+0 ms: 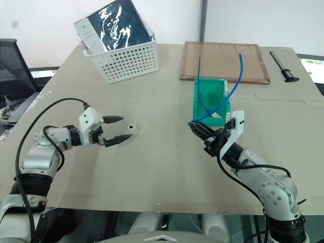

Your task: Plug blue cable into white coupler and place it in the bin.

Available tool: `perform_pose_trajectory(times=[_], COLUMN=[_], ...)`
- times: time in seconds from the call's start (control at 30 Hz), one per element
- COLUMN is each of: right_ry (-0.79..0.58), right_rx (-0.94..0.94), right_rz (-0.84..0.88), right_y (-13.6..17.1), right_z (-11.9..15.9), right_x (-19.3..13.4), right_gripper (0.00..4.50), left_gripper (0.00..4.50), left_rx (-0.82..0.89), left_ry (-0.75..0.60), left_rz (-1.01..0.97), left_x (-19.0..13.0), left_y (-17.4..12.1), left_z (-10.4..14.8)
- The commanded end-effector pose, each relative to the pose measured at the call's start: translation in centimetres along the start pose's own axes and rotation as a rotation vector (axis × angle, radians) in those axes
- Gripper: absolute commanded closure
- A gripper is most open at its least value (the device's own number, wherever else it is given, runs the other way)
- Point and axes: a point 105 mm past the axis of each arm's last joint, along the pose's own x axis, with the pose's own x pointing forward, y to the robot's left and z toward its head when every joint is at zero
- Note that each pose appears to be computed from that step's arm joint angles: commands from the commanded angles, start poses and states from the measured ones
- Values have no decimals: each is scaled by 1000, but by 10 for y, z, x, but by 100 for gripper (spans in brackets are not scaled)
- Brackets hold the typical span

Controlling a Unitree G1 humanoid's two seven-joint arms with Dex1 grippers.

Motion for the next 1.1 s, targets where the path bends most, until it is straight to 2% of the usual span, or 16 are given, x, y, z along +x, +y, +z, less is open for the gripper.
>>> perform_pose_trajectory(times=[0.03, 0.3, 0.37, 0.4, 0.63, 0.67, 0.7, 0.87, 1.1], right_ry=[-31, -38, -40, -40, -28, -21, -15, 52, 230], right_rx=[-36, -46, -49, -50, -63, -76, -90, -219, -466], right_rz=[15, -12, -17, -20, -25, -25, -23, -14, 99], right_y=[10, 11, 11, 11, 10, 10, 9, 6, 3], right_z=[7, 6, 6, 6, 5, 5, 5, 3, -9], right_x=[-4, -8, -9, -9, -11, -11, -11, -12, -8], right_gripper=[450, 450, 450, 450, 450, 450, 450, 450, 450], left_gripper=[28, 28, 66, 87, 373, 396, 408, 409, 409], left_rx=[41, 92, 101, 102, 76, 57, 49, 31, 49], left_ry=[22, 45, 42, 39, 12, -4, -18, -93, -144], left_rz=[-48, -125, -137, -149, -214, -226, -236, -292, -336], left_x=[4, 16, 19, 20, 24, 25, 27, 47, 96], left_y=[3, 8, 8, 7, -2, -4, -7, -31, -75], left_z=[-4, -7, -7, -6, -5, -2, 1, 28, 62])
